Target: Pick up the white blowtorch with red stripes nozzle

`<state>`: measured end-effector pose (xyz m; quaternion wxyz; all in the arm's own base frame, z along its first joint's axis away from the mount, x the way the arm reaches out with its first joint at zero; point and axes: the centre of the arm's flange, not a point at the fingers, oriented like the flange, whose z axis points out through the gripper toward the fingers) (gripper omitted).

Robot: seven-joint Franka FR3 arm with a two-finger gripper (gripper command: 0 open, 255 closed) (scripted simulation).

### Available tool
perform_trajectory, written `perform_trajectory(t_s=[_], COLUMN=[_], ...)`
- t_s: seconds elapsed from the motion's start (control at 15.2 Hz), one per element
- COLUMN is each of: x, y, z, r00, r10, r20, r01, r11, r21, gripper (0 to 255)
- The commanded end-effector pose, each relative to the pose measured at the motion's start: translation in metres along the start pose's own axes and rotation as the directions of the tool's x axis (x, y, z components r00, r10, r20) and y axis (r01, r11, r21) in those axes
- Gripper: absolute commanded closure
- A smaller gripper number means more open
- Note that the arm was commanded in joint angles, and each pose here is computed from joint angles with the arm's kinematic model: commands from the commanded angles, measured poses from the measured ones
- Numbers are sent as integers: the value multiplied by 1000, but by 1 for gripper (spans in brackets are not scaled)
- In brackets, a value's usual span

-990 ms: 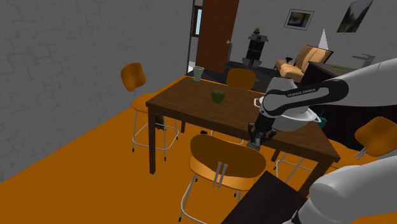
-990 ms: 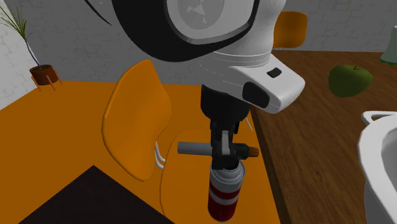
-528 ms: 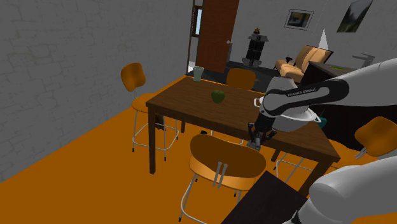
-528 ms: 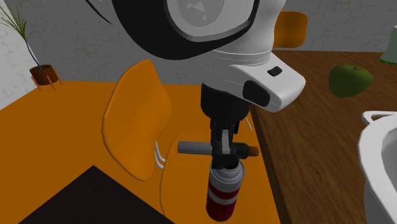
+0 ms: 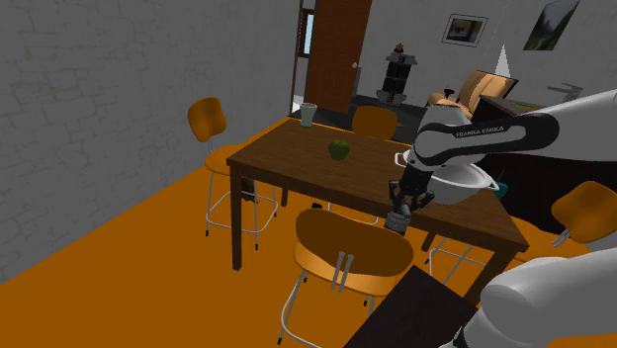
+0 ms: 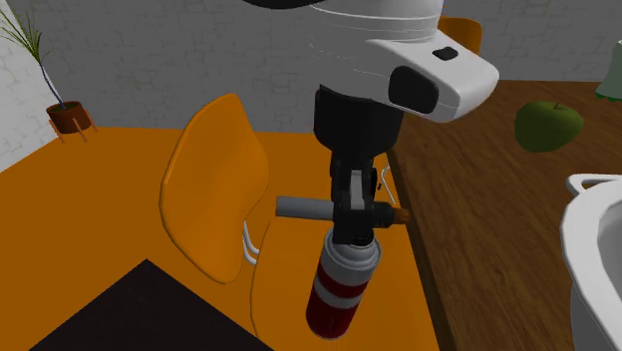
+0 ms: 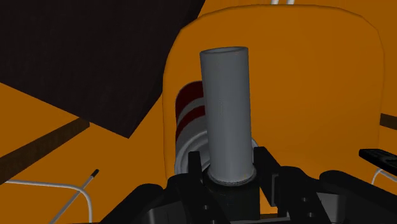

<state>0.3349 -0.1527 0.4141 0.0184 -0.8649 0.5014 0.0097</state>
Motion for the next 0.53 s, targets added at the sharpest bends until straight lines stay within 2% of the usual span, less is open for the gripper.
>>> perform_trajectory(t_s=[0.0,0.33,0.46], x=[0,-1,-1], y=[0,0,0], z=[-12,-39,-39], r00=[1000,1000,1000], r10=[0,0,0], r20=[-1,-1,-1], r01=[0,0,0], r11=[1000,1000,1000], r21=[0,0,0], gripper=[255,255,255])
